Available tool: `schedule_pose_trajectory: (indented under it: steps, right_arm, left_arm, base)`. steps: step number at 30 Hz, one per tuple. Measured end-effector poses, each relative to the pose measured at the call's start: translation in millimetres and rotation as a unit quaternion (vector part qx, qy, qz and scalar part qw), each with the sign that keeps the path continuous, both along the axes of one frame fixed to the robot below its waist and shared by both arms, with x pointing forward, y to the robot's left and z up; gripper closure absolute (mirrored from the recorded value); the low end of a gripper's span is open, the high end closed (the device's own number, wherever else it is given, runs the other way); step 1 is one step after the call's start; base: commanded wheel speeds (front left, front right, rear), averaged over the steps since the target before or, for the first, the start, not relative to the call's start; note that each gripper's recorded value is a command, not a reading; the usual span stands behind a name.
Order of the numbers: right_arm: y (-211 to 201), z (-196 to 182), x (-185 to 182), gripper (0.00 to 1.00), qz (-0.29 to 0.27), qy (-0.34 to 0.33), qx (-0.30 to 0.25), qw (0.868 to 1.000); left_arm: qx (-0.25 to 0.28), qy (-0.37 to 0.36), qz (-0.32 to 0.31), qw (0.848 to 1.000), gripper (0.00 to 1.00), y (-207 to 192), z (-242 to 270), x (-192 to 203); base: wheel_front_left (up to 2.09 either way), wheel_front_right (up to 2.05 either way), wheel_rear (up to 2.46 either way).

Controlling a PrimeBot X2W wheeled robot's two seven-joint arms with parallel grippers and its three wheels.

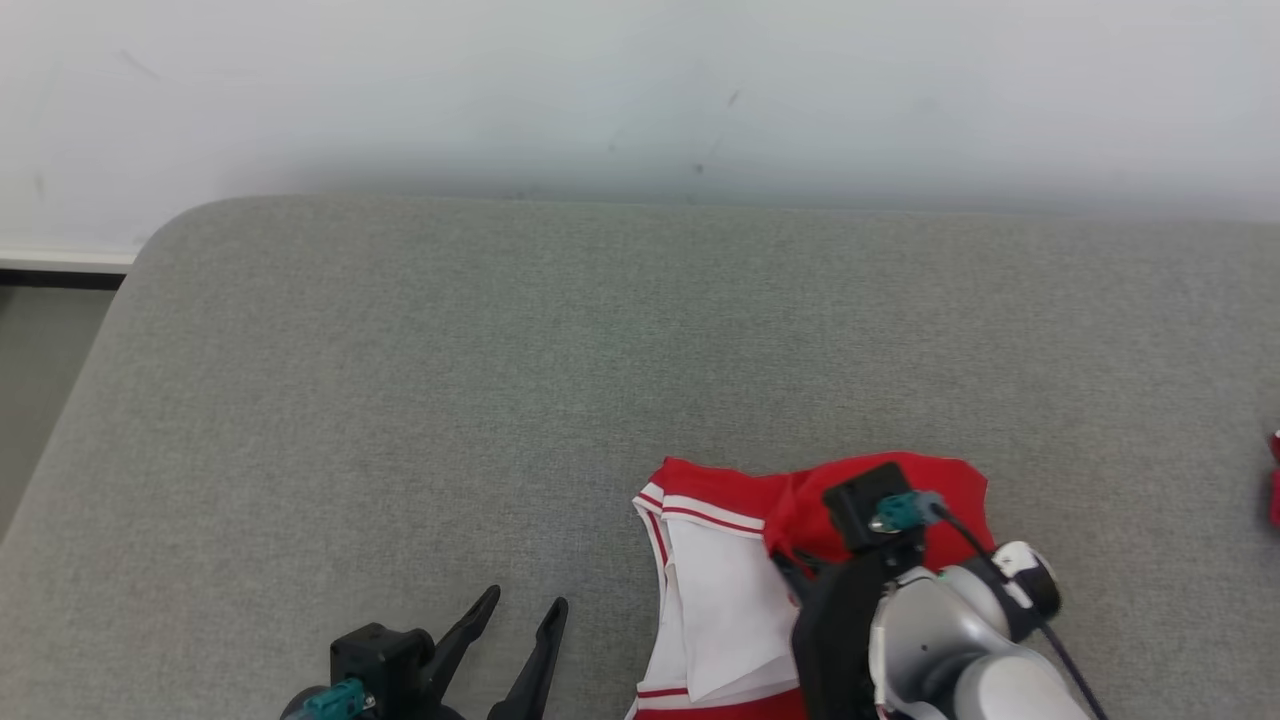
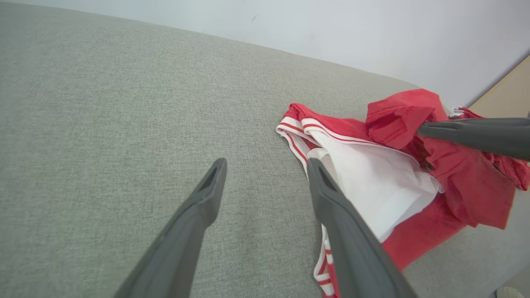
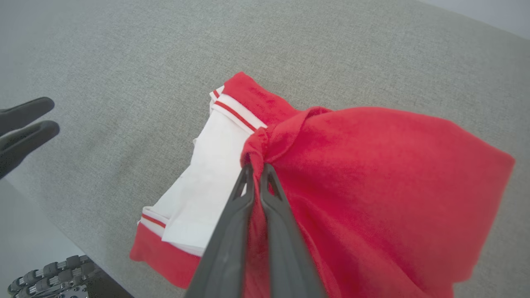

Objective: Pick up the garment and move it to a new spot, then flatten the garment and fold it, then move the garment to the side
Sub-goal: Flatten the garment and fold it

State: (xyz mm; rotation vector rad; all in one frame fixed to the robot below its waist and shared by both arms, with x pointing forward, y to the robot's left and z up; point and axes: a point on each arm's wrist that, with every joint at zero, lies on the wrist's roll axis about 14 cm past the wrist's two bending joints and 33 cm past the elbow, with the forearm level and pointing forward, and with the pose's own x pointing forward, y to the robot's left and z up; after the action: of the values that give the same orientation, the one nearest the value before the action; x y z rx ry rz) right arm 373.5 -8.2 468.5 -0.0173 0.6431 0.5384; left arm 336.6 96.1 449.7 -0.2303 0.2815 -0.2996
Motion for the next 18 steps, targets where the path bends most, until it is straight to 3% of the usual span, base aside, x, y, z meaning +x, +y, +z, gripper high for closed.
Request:
schedule_pose_trajectory:
  steps: [5,11,18]
  right_arm:
    - [25.1,1.3,1.3,1.0,0.042,-0.001,-0.008,0.999]
    - [35.7,-6.0,2.3,1.0,0.055,0.008,-0.02,0.998]
    - [62.3,19.4,8.3,1.0,0.073,-0.027,0.019,0.997]
  left_arm:
    - [0.002,0.007,0.015,1.0,0.0,9.6,-3.9,-1.1]
    - [0.0,0.01,0.02,1.0,0.0,11.6,-5.7,-1.8]
    - [0.0,0.014,0.023,1.0,0.0,13.5,-8.1,-2.4]
  base:
    - [0.0,0.0,0.0]
    - [0.0,0.0,0.0]
    - [0.0,0.0,0.0]
